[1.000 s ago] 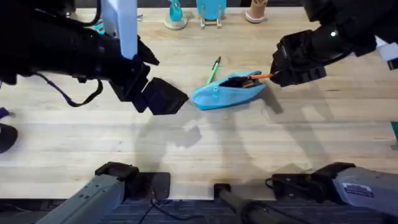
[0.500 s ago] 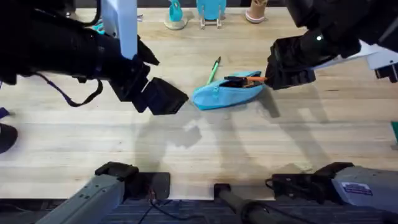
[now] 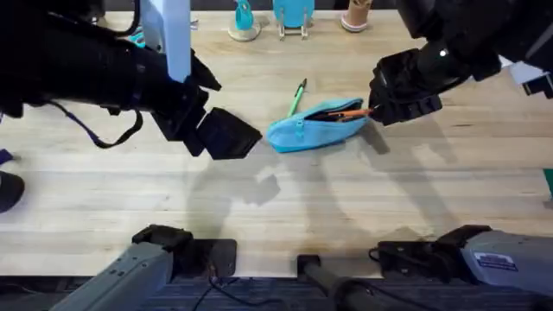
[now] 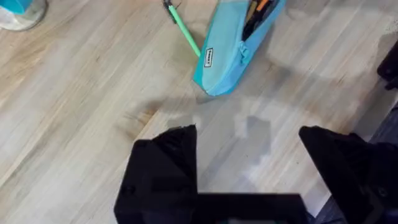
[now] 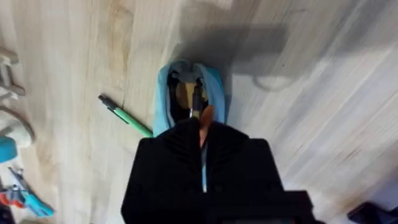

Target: Unzip the bag, pick up the pens from the table one at a time and place them inside, then zip the bag closed.

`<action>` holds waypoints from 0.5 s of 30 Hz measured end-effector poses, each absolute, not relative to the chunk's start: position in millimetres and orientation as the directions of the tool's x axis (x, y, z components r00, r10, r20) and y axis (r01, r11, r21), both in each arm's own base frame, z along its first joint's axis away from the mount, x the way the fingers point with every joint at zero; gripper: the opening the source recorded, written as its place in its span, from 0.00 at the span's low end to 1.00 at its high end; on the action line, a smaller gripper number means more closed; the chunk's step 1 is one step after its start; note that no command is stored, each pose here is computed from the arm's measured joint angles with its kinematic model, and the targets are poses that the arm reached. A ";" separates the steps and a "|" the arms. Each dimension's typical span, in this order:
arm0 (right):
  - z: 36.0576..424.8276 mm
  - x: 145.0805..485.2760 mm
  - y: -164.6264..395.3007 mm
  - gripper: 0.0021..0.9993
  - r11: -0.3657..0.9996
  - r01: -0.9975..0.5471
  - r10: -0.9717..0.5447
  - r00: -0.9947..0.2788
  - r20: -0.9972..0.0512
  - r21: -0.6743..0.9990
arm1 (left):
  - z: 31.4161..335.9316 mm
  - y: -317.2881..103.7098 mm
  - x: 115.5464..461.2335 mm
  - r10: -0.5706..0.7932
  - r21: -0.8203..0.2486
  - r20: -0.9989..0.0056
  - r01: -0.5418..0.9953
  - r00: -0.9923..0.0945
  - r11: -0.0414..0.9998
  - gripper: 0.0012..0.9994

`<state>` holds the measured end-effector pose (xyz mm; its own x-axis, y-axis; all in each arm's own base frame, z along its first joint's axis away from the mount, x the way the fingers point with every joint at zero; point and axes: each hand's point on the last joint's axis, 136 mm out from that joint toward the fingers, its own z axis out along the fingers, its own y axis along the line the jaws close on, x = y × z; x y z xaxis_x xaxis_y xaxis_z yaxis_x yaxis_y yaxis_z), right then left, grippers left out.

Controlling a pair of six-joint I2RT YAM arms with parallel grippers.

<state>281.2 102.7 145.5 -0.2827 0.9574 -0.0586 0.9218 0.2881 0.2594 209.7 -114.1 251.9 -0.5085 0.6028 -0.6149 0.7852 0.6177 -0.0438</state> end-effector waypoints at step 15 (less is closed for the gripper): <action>148.5 291.6 109.3 0.03 0.360 0.883 0.933 -0.349 -0.092 0.301 | 251.9 -114.1 209.7 0.603 -0.044 -0.615 0.785 -0.508 0.618 1.00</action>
